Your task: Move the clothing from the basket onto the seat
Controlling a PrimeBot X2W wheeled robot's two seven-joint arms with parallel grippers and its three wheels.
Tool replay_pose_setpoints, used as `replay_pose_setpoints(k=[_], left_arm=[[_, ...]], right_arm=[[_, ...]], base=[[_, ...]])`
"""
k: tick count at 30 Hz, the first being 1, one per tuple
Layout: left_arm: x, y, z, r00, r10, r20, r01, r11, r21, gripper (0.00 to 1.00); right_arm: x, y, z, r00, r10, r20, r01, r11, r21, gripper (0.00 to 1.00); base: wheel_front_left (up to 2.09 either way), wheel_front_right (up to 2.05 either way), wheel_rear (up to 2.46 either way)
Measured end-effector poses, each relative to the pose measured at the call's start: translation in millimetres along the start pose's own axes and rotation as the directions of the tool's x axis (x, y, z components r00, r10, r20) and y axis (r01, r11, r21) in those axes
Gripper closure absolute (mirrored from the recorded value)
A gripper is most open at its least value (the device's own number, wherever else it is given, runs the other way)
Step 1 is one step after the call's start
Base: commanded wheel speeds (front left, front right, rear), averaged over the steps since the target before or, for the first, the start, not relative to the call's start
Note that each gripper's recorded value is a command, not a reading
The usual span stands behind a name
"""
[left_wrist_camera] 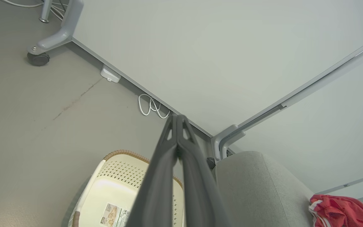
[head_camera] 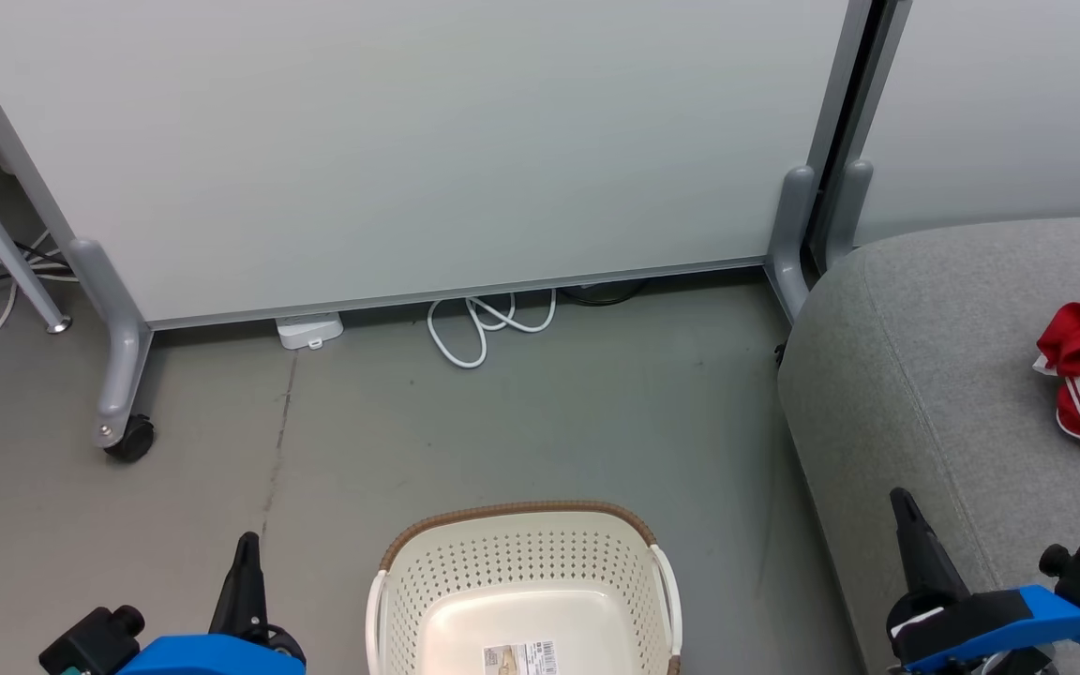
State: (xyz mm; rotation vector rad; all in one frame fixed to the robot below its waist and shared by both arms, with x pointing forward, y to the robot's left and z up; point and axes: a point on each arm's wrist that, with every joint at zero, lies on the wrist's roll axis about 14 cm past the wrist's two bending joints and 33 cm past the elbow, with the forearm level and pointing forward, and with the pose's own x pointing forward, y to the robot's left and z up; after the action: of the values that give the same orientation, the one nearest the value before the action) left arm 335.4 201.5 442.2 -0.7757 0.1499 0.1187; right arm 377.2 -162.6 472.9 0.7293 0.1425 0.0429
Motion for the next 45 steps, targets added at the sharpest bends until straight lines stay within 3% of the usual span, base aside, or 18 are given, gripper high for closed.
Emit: replay_pose_setpoints(k=[19, 45], left_arm=[[12.0, -10.3, 14.3, 1.0, -0.018, 0.021, 0.022, 0.975, -0.22, 1.0], [24.8, -26.5, 28.4, 0.997, -0.064, 0.043, 0.077, 0.889, -0.452, 1.0]], right_arm=[[2.3, -2.3, 12.2, 0.999, -0.008, 0.032, 0.001, 0.972, 0.235, 1.0], [4.0, -3.9, 26.1, 0.998, -0.006, 0.067, -0.027, 0.877, 0.48, 1.0]], base=[[0.0, 0.0, 0.0], [0.0, 0.0, 0.0]])
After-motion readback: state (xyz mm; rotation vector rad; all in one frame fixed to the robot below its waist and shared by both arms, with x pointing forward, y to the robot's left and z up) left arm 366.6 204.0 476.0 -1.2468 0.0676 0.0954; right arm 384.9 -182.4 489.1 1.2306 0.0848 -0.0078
